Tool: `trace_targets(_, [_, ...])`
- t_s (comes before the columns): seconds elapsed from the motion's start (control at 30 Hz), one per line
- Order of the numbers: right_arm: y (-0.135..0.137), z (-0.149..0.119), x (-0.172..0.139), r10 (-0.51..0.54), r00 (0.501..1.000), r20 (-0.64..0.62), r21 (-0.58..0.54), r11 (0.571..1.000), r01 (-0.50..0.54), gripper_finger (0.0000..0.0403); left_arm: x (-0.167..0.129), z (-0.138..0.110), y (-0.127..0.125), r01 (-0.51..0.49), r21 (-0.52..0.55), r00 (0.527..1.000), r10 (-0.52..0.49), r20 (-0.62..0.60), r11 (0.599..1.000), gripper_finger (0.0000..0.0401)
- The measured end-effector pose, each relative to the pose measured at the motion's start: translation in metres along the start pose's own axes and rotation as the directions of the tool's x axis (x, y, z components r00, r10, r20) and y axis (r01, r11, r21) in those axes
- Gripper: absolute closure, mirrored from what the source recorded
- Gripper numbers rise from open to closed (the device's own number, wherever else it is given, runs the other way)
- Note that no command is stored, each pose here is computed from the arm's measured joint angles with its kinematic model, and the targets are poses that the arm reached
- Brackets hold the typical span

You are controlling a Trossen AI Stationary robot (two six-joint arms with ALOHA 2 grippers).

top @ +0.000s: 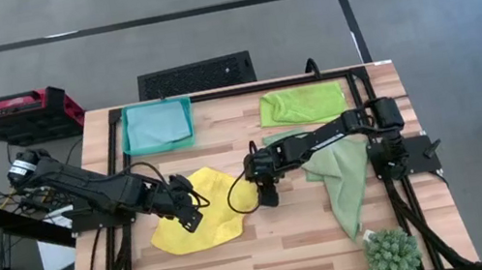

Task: Fold microfiber towels
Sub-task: Fold the yellow microfiber towel

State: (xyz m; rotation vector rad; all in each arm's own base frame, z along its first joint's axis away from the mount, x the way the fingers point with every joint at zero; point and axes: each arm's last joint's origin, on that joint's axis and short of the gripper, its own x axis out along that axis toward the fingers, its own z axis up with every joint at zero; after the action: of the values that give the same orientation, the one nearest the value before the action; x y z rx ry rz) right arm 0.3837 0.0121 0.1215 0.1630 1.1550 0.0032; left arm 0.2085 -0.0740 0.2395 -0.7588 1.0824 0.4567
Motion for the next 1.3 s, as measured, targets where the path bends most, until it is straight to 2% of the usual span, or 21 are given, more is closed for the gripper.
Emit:
trace_targets(0.17, [-0.001,-0.001,0.001,-0.005,1.0,-0.006,0.019,1.0,0.005,0.0255,0.0,0.001,0.0,-0.01,-0.001,1.0,0.01,0.023,1.0,0.0253])
trace_targets(0.4, [-0.002,-0.002,0.001,-0.012,1.0,-0.018,0.029,0.999,0.012,0.0387,0.0,0.001,0.0,-0.01,-0.027,1.0,0.011,0.024,1.0,0.0253])
trace_targets(0.7, [-0.008,-0.002,-0.012,0.005,1.0,-0.024,0.048,0.999,-0.004,0.0397,-0.001,-0.006,-0.002,0.006,-0.087,1.0,-0.007,-0.011,0.996,0.0253])
trace_targets(0.9, [-0.01,0.0,-0.028,0.006,1.0,-0.011,0.056,0.998,-0.005,0.04,-0.003,-0.021,-0.003,-0.029,-0.196,0.998,0.016,-0.063,0.98,0.0253])
trace_targets(1.07, [-0.007,-0.001,-0.028,0.002,1.0,-0.018,0.048,0.999,-0.002,0.0401,0.006,-0.041,0.004,-0.088,-0.315,0.992,0.055,-0.112,0.945,0.0253])
trace_targets(1.17, [-0.003,-0.001,-0.028,0.004,1.0,-0.018,0.04,0.999,-0.003,0.0401,0.015,-0.05,0.008,-0.085,-0.337,0.995,0.064,-0.073,0.938,0.0253])
trace_targets(1.3, [-0.002,-0.001,-0.028,0.004,1.0,-0.017,0.035,0.999,-0.003,0.0401,0.027,-0.047,0.017,-0.077,-0.381,0.997,0.076,-0.018,0.921,0.0253])
